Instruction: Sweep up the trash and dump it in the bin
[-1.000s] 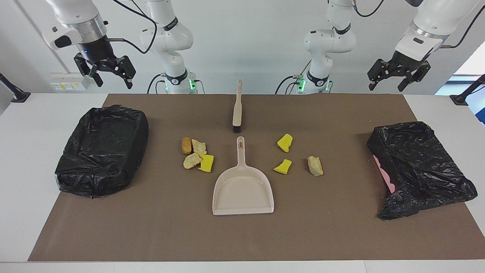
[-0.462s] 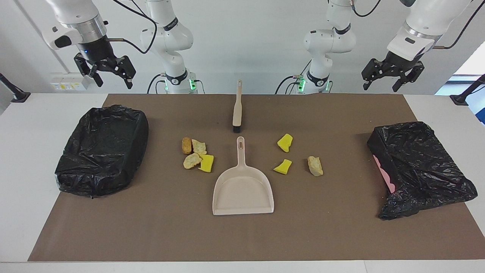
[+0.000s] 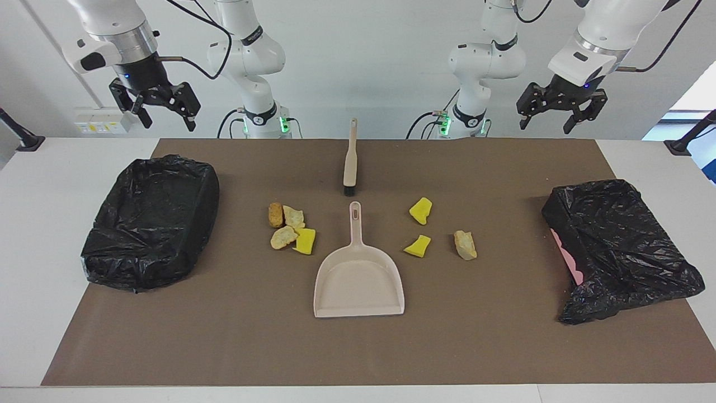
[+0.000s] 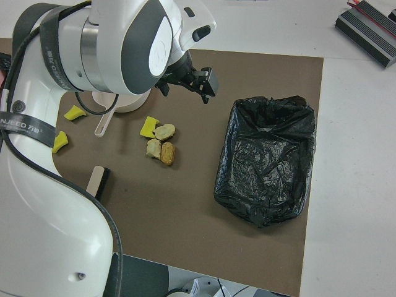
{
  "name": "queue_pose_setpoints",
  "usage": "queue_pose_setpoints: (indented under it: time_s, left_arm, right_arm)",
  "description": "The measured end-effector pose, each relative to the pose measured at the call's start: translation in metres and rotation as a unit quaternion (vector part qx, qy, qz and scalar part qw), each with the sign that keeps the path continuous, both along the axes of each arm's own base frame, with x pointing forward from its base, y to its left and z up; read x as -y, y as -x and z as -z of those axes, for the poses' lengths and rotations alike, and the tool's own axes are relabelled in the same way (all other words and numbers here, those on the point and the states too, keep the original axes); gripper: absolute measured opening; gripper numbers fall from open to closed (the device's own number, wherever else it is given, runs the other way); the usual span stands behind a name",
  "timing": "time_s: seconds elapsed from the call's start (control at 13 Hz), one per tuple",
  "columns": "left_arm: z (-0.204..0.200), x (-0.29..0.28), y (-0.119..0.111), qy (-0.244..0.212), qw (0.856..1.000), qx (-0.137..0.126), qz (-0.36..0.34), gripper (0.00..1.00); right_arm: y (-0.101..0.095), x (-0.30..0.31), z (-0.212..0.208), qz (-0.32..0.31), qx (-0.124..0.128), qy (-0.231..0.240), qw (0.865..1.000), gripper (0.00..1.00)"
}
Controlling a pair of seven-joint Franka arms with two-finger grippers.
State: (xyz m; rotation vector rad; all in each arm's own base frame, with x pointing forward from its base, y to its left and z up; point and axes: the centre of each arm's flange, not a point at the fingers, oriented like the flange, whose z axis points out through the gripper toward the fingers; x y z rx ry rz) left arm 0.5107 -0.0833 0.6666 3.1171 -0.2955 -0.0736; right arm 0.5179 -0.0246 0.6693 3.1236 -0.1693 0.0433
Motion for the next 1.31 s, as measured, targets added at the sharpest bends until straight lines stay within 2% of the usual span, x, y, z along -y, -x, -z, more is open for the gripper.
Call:
queue_pose_setpoints:
  time_s: [0.38,0.69,1.0,1.31]
  left_arm:
    - [0.006,0.027,0.014,-0.002,1.000,-0.008,0.021,1.00]
    - [0.028,0.080,0.031,-0.009,0.999,-0.023,0.029,1.00]
    - [0.073,0.159,0.057,-0.014,1.000,-0.015,0.008,1.00]
    - [0.114,0.221,0.094,-0.008,1.000,0.003,0.000,1.00]
  right_arm:
    - [0.000,0.000,0.000,0.000,0.000,0.000,1.000,1.00]
    - [0.000,0.000,0.000,0.000,0.000,0.000,1.000,1.00]
    - [0.000,0.000,0.000,0.000,0.000,0.000,1.000,1.00]
    - [0.000,0.000,0.000,0.000,0.000,0.000,1.000,1.00]
